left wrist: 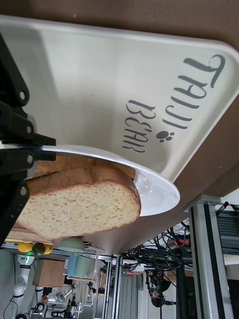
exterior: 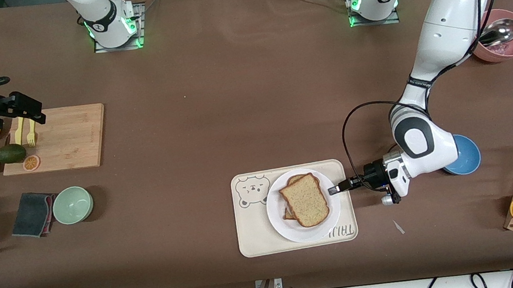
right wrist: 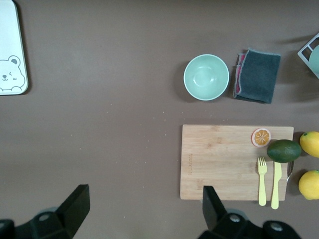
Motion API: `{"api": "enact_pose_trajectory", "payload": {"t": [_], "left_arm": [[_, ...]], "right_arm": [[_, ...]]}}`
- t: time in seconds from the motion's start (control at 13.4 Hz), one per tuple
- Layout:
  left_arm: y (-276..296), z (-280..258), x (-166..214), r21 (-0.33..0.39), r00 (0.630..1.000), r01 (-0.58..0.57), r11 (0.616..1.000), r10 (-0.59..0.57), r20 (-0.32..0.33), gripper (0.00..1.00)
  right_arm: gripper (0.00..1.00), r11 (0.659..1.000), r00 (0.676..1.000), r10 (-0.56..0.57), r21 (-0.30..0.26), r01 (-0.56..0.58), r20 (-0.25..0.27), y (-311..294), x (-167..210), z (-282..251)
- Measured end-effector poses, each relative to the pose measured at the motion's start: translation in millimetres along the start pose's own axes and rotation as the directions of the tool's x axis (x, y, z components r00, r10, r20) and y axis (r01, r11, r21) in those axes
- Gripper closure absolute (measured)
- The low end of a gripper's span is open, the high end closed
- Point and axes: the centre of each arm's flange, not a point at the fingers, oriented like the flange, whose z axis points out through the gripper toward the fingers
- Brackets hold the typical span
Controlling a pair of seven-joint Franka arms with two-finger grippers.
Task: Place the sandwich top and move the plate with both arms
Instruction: 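Slide the white plate with the left gripper onto the bear tray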
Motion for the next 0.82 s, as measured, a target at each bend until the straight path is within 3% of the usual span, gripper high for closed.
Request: {"api": "enact_pose_trajectory", "payload": {"t": [0.22,0.82], "left_arm": [[-8,18,-4,-0.042,0.999,0.05,0.998,-0.05,-0.005,0.95],[-9,30,-8,-0.039,0.999,0.049,0.998,-0.049,0.005,0.94]], "right_arm": [[0.0,1.0,1.0,-0.001,0.0,0.001,0.005,-1,-1,0],[0.0,1.0,0.999,-0.024,-0.001,0.025,0.025,-14,-5,1]]}}
